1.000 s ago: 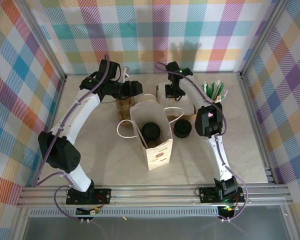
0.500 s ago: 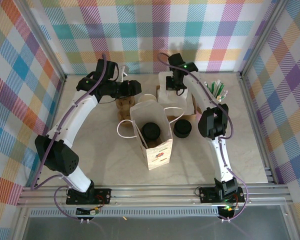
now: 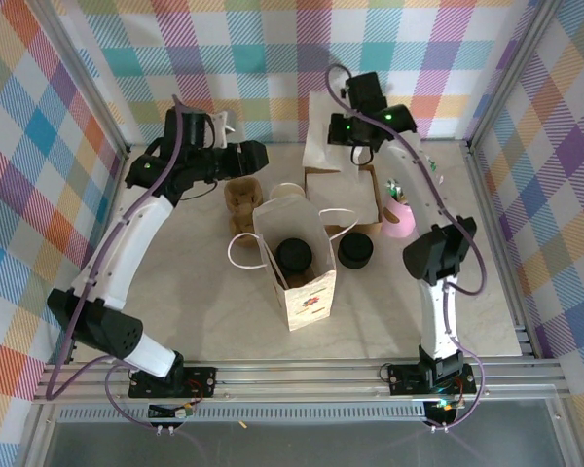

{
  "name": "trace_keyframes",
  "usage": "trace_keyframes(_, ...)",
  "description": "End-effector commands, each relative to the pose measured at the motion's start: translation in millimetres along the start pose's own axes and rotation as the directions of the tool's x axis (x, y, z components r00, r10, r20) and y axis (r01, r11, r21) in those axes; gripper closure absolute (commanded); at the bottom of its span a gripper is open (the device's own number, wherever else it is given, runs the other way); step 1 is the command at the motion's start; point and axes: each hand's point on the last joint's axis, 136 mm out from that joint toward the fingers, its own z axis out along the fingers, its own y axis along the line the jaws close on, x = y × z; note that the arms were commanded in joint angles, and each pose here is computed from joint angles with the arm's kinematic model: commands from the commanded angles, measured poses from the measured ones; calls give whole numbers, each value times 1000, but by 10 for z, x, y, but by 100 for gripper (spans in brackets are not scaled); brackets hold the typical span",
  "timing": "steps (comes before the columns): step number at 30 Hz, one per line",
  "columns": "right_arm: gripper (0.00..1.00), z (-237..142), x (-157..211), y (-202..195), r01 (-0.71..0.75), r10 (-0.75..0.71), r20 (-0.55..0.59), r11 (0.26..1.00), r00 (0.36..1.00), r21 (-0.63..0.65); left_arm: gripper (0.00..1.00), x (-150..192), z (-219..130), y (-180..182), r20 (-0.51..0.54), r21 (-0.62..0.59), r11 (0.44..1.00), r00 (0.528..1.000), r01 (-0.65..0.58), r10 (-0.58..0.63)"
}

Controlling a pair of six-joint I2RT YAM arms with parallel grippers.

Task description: Pack the takeout coffee

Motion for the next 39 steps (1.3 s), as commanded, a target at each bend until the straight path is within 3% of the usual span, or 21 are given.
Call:
trace_keyframes(1,100,-621,-476,349,30,-6,201,993,980,-114,32,-318,-406,-660,204,156,983,977,-98,65)
trace_keyframes(5,100,-1222,-803,694,31,79,348,954,934,-298,30,-203,-486,-1210,270,292,943,960,-159,79)
trace_keyframes(10,100,-2168,-1070,1020,41,289,484,826,826,-562,28,0,-540,-1849,348,435,871,935,-228,71)
trace_keyframes(16,100,-2954,-1027,1073,1,494,447,670,745,-742,27,223,-456,-2136,416,510,825,909,-242,10)
trace_keyframes(28,100,-3310,-536,1158,-88,608,311,535,730,-840,20,81,-599,-2443,562,588,748,820,-308,-105)
trace_keyframes(33,100,-3335,-410,1192,-98,615,300,527,729,-844,19,34,-788,-2449,622,592,722,772,-358,-127)
trace_keyframes(39,100,-3372,-334,1240,-91,607,295,522,738,-848,21,-35,-978,-2329,681,567,738,712,-367,-170)
